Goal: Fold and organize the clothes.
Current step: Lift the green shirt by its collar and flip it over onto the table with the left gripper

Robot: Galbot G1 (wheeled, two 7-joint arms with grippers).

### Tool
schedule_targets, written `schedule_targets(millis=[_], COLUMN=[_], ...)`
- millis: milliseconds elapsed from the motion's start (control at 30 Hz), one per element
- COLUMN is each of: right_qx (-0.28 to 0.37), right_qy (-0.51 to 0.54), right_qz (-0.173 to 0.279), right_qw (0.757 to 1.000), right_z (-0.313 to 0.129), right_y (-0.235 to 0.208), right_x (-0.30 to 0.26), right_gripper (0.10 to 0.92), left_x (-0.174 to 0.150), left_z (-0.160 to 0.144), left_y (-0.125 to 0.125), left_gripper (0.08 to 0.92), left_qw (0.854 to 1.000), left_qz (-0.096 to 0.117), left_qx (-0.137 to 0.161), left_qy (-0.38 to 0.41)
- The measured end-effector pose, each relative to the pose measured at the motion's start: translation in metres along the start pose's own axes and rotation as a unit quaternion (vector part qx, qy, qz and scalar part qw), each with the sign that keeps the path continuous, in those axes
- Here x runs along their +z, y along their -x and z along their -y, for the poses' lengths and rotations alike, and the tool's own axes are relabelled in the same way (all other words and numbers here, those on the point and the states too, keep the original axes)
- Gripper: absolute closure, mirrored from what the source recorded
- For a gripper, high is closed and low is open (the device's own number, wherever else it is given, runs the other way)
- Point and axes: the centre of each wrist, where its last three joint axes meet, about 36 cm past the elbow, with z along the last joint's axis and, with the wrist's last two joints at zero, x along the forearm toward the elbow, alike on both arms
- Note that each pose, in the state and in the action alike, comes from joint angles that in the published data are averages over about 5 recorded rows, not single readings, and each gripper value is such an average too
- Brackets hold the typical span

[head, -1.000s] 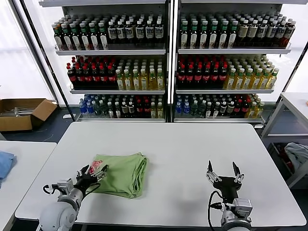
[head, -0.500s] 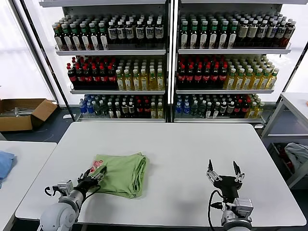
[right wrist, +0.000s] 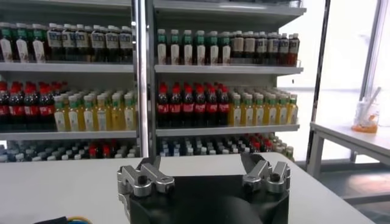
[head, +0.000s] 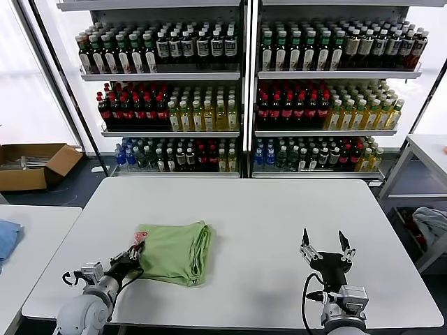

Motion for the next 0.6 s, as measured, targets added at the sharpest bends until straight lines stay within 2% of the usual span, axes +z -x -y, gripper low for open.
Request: schedule_targets(millis=[100,300,433,600], right_qx=[0.0,-0.001,-0.004,-0.006], right_qy=[-0.001,-0.001,0.0,0.003], right_qz=[0.001,0.002,0.002,0.002], right_qw=[1.0,1.0,1.0,1.0], right_z=[0.0,0.0,-0.001,-0.003], right_y=[0.001,0.005,0.009,0.013], right_x=[-0.001,-0.002,-0.001,0.0], right_gripper=[0.2,0.2,0.2,0.2], left_x=[0.0,-0.012,-0.033,-0.076], left_z=[-0.005,-0.025,-0.058,-0.113], left_y=[-0.001,-0.006,-0.017,-0.042], left_gripper=[0.897,0.897,0.897,0.897], left_qw=[1.0,0.999,0.995,0.985], left_qz=[0.004,0.021,0.038,0.069], left_qx=[-0.008,-0.043,-0.081,-0.137], left_qy=[0.007,0.021,0.04,0.083])
